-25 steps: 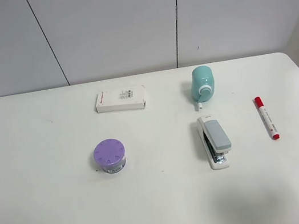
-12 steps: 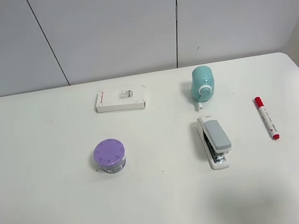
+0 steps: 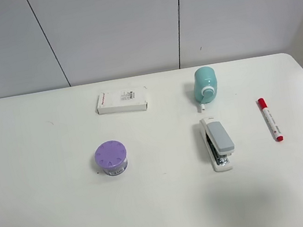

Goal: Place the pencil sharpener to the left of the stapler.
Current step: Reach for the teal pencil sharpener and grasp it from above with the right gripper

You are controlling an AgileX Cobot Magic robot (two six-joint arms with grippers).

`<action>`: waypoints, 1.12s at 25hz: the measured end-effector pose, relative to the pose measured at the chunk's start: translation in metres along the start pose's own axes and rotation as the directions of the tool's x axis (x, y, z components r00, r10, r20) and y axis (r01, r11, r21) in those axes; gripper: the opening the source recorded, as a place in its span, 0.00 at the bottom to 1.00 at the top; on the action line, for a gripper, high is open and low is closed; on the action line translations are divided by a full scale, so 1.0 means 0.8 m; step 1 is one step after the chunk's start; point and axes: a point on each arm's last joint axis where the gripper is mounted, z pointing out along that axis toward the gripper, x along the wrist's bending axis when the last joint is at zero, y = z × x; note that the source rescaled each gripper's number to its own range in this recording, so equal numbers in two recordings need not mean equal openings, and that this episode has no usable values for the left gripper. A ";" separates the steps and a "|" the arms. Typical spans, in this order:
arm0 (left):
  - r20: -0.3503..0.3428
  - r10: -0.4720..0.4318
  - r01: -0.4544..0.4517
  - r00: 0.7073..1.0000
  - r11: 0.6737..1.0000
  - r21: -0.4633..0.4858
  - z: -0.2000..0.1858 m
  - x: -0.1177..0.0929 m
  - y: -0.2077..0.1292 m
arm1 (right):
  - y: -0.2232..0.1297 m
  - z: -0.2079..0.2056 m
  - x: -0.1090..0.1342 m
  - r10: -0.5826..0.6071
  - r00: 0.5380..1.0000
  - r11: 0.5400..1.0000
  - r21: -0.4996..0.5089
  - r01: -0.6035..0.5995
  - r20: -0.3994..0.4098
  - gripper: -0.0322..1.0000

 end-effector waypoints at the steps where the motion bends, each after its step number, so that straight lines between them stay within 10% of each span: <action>1: 0.000 0.000 0.000 1.000 1.000 0.000 0.000 0.000 0.000 | 0.013 0.004 0.001 0.020 1.000 0.999 0.034 -0.020 0.002 1.00; 14: 0.000 0.000 0.000 1.000 1.000 0.000 0.000 0.000 0.000 | 0.230 0.172 0.013 0.081 0.995 0.920 0.381 -0.096 0.055 1.00; 28: 0.000 0.000 0.000 1.000 1.000 0.000 0.000 0.000 0.000 | 0.267 0.371 0.077 0.085 0.996 0.827 0.557 -0.073 0.005 1.00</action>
